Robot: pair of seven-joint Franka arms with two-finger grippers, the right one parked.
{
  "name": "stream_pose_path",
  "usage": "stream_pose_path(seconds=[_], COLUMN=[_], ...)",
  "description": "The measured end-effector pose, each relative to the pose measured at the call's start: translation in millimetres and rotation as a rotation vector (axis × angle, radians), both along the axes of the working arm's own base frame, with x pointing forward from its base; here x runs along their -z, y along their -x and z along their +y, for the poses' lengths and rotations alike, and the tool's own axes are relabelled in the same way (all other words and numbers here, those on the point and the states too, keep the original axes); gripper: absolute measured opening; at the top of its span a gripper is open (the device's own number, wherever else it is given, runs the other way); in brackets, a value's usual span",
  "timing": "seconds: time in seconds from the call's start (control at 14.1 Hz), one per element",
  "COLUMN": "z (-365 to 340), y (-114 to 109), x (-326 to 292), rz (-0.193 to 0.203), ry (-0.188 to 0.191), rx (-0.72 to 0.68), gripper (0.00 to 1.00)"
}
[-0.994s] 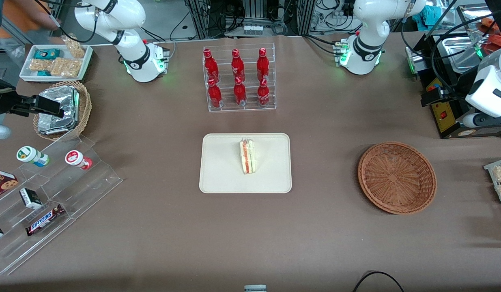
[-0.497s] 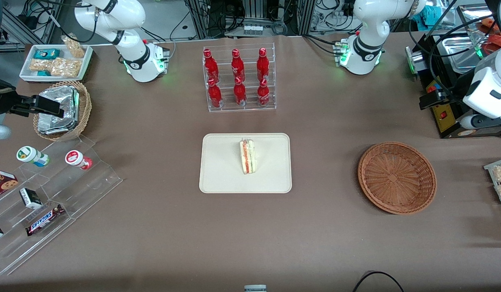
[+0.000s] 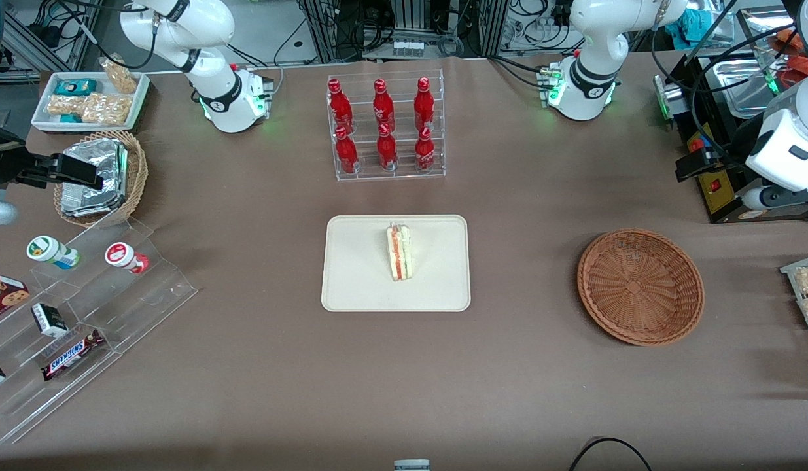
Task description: Place sandwich from basket to tray
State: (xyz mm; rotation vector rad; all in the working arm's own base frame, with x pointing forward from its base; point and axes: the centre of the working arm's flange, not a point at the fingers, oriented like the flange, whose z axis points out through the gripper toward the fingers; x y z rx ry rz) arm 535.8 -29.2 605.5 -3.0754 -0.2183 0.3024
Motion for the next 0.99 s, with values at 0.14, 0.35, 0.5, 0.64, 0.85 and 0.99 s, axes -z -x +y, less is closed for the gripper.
stream_pose_path(seconds=[0.14,0.35,0.5,0.64,0.85,0.99], z=[0,0,0,0,0,0], y=[0,-4,-7,-10,-11,-11], x=[1,0,0,2,3,3], rz=[0.000,-0.008,-0.012,-0.009,-0.007,-0.008], ry=[0.000,0.005,0.008,0.011,0.012,0.012], rx=[0.000,0.000,-0.001,-0.001,-0.001,-0.001], gripper=[1.00,1.00,1.00,1.00,1.00,1.00])
